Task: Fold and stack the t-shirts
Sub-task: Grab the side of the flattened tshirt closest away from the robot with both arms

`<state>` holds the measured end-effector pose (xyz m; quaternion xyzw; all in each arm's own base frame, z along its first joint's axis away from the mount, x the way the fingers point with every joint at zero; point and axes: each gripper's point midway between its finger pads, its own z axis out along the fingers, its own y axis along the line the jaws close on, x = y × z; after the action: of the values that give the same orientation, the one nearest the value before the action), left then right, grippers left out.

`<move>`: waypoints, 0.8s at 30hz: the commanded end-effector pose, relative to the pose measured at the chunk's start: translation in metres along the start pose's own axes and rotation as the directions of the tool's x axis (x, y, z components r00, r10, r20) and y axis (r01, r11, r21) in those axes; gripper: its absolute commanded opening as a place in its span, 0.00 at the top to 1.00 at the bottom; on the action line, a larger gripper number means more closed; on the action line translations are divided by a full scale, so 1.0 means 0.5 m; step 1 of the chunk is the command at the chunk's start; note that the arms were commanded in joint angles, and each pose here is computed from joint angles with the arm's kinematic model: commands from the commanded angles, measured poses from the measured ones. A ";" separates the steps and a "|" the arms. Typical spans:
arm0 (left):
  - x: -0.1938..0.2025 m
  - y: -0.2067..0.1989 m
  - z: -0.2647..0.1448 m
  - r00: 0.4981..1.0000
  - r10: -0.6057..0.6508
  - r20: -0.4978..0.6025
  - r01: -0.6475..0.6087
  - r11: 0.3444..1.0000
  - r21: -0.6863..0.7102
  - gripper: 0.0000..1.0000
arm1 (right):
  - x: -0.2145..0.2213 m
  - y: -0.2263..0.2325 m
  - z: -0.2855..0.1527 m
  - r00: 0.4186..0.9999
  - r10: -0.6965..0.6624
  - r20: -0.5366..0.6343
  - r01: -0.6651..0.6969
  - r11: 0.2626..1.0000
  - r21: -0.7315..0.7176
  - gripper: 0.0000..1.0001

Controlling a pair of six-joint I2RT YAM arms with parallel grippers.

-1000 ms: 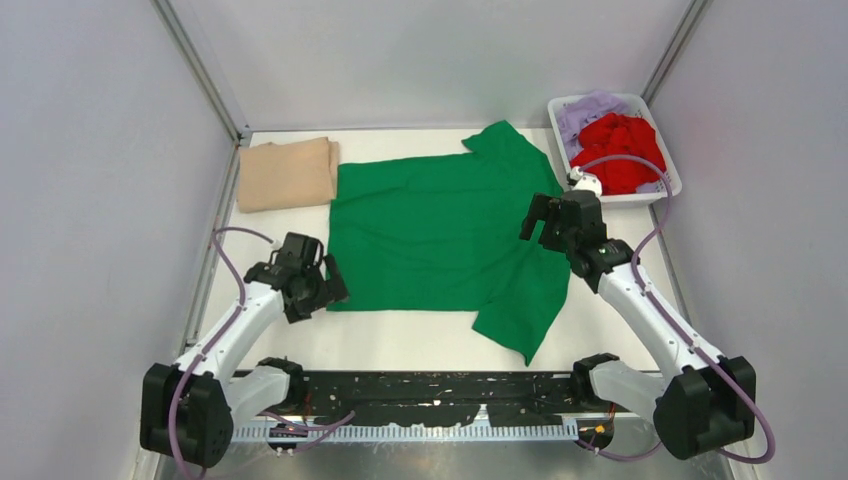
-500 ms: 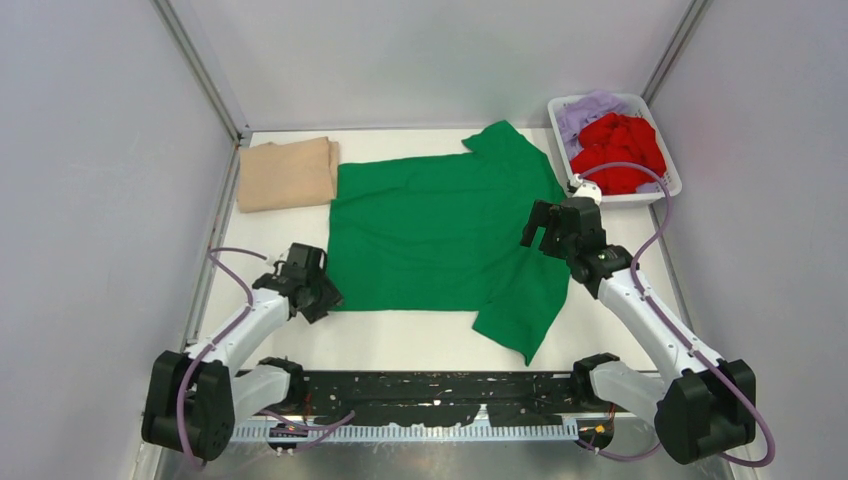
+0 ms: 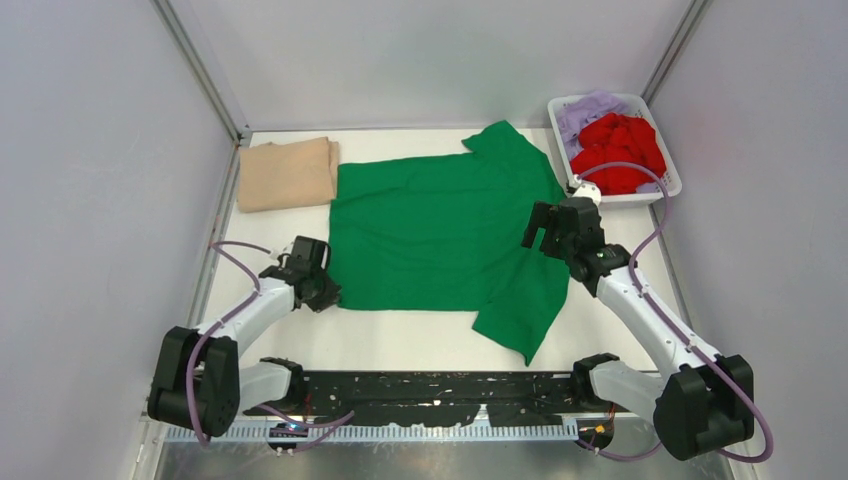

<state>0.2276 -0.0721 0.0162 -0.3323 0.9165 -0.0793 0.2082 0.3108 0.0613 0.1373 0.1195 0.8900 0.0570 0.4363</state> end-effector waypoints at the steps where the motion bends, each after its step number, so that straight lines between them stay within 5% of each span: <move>1: -0.002 0.004 -0.003 0.999 0.035 0.003 -0.035 0.999 -0.007 1.00 | -0.028 -0.006 -0.008 1.000 -0.005 0.031 0.004 1.000 0.026 0.05; 6: -0.010 0.009 -0.028 0.997 0.070 0.018 -0.070 0.997 -0.010 1.00 | 0.002 -0.007 -0.031 0.998 -0.044 -0.050 0.044 0.999 0.016 0.03; 10: -0.009 0.024 -0.042 0.996 0.085 0.032 -0.085 0.996 -0.023 1.00 | 0.096 0.015 -0.073 0.965 -0.139 -0.223 0.132 0.990 -0.049 0.00; 16: -0.007 0.035 -0.051 0.995 0.085 0.054 -0.085 0.996 -0.013 1.00 | 0.264 0.041 -0.158 0.832 -0.291 -0.472 0.243 0.957 -0.160 0.11; 24: 0.005 0.030 -0.047 0.995 0.091 0.036 -0.091 0.996 0.021 1.00 | 0.413 0.064 -0.200 0.712 -0.376 -0.593 0.263 0.926 -0.272 0.32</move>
<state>0.2096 -0.0630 0.0336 -0.2975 0.9236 -0.0748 0.2298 0.1378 0.1406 0.0605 -0.1073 0.9770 0.0857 0.1629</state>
